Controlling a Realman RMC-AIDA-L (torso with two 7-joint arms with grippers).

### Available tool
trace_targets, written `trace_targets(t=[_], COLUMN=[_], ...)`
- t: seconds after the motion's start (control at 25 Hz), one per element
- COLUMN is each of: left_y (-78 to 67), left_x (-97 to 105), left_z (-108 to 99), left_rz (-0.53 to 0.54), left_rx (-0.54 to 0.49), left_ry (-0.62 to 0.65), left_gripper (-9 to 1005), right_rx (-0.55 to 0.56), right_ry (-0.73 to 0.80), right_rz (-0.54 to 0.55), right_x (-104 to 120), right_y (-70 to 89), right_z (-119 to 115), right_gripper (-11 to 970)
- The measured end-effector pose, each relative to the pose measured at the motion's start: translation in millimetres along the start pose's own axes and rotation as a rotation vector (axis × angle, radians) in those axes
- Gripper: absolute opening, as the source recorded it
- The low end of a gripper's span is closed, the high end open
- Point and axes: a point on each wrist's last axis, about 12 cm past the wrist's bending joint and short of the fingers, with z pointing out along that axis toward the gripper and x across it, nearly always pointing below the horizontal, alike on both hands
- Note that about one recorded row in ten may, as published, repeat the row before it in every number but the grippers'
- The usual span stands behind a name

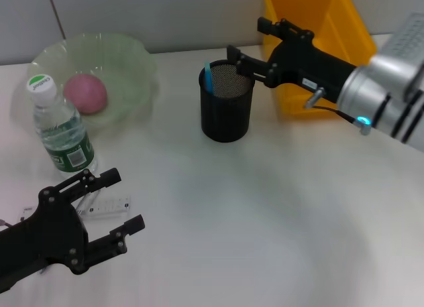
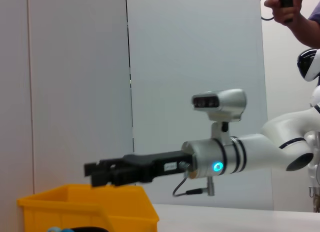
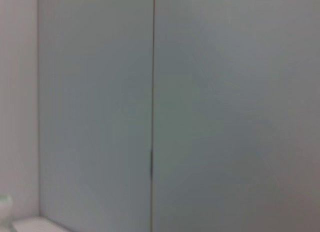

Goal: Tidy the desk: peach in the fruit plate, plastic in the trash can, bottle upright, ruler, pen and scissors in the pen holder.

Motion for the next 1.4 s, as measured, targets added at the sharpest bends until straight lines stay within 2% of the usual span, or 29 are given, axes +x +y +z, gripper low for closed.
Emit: trace_targets(t=[0.12,0.32,0.48,0.52,0.56,0.6,0.68,0.72,0.76,0.8,0.84,0.88,0.92,1.0,1.04,1.08,1.12,1.24,1.32,1.4], left_y=[0.6,3.3,4.8,11.7,11.7,17.1,17.1,32.3,32.3,41.0,41.0,51.8,51.8,51.8,60.6,60.6,76.9,80.4,86.9,88.5], left_x=[0,0,0,-6,-6,-9,-9,-18,-18,-21,-21,-25,-25,-25,-28,-28,-40,-46,-53,-55], left_z=[-1,-4,-5,-3,-3,-1,-1,4,4,9,9,16,16,16,24,24,44,54,73,78], left_rz=[-0.004,0.0,0.009,0.054,0.054,0.066,0.066,0.11,0.11,0.13,0.13,0.148,0.148,0.148,0.169,0.169,0.208,0.223,0.266,0.273], left_rx=[-0.001,-0.015,-0.024,0.006,0.006,0.035,0.035,0.08,0.08,0.092,0.092,0.102,0.102,0.102,0.114,0.114,0.157,0.188,0.255,0.268], left_ry=[0.002,0.014,0.018,0.047,0.047,0.081,0.081,0.165,0.165,0.211,0.211,0.281,0.281,0.281,0.342,0.342,0.508,0.552,0.702,0.739], left_gripper=[762,762,761,761,760,760,759,758,758,757,757,756,756,756,756,756,756,756,757,757], right_rx=[-0.024,-0.098,-0.156,-0.193,-0.193,-0.209,-0.218,-0.222,-0.222,-0.226,-0.232,-0.233,-0.223,-0.211,-0.199,-0.19,-0.18,-0.177,-0.174,-0.175], right_ry=[-0.054,-0.028,-0.014,-0.002,-0.002,-0.003,-0.028,-0.07,-0.07,-0.093,-0.113,-0.121,-0.129,-0.132,-0.135,-0.137,-0.135,-0.13,-0.125,-0.124], right_rz=[0.04,0.056,0.095,0.119,0.119,0.127,0.115,0.086,0.086,0.076,0.073,0.081,0.094,0.098,0.101,0.11,0.135,0.155,0.17,0.171], right_x=[-10,-18,-15,-11,-11,-8,-2,6,6,9,12,15,21,24,27,31,36,39,42,42], right_y=[0.9,4.8,9.5,12.5,12.5,13.7,16.4,22.5,22.5,25.6,28.7,31.1,35.0,37.2,39.9,42.9,47.5,49.7,51.3,51.8], right_z=[-16,-32,-44,-55,-55,-65,-82,-101,-101,-109,-116,-124,-135,-141,-146,-149,-154,-156,-158,-158], right_gripper=[818,818,818,818,818,817,817,817,817,817,817,817,817,817,817,817,817,818,818,818])
